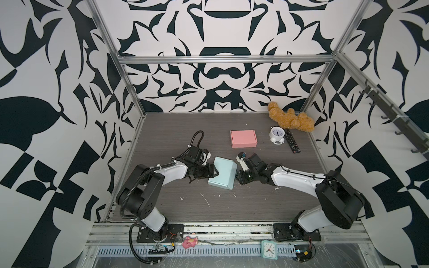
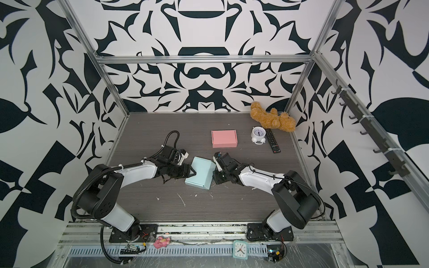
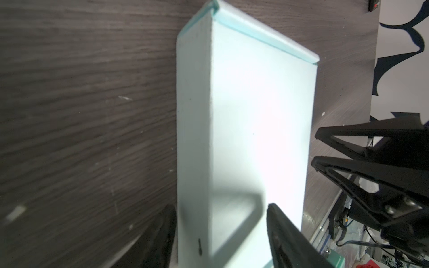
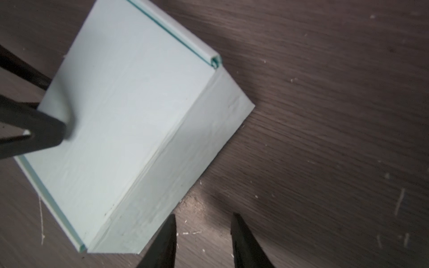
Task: Assemble paper box
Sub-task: Fold and tuck the lid into the gap.
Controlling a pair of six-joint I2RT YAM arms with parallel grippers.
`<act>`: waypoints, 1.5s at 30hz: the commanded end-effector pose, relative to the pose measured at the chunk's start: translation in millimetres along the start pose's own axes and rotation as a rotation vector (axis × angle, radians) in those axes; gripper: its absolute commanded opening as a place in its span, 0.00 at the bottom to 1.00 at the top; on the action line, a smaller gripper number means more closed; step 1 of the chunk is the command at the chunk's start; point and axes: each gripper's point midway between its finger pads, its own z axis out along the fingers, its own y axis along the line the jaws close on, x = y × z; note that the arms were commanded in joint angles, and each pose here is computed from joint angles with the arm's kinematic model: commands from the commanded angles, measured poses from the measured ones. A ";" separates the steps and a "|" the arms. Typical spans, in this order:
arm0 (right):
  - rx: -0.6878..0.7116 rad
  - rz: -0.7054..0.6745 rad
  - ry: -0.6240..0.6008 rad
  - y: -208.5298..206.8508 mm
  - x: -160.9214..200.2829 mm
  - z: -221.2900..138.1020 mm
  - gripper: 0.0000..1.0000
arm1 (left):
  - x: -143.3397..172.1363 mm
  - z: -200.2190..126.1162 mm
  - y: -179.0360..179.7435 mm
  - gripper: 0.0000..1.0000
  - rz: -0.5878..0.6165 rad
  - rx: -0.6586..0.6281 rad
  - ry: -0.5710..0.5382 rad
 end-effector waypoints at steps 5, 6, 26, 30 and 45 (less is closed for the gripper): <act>0.014 -0.036 0.019 8.9 10.2 -6.6 0.21 | 8.8 -16.0 -4.3 0.68 -0.009 0.007 -0.020; 0.012 -0.041 0.020 10.5 11.3 -6.6 0.20 | 10.3 -17.5 -4.9 0.69 -0.013 0.013 -0.022; -0.024 -0.065 0.035 35.2 12.4 11.7 0.13 | 33.8 -6.6 -22.6 0.65 -0.034 0.110 0.019; -0.024 -0.067 0.035 36.3 11.6 14.4 0.12 | 36.5 -3.5 -24.0 0.64 -0.036 0.111 0.028; -0.136 -0.054 -0.007 71.4 -3.1 17.6 0.12 | 46.3 7.7 -31.4 0.62 -0.043 0.138 0.047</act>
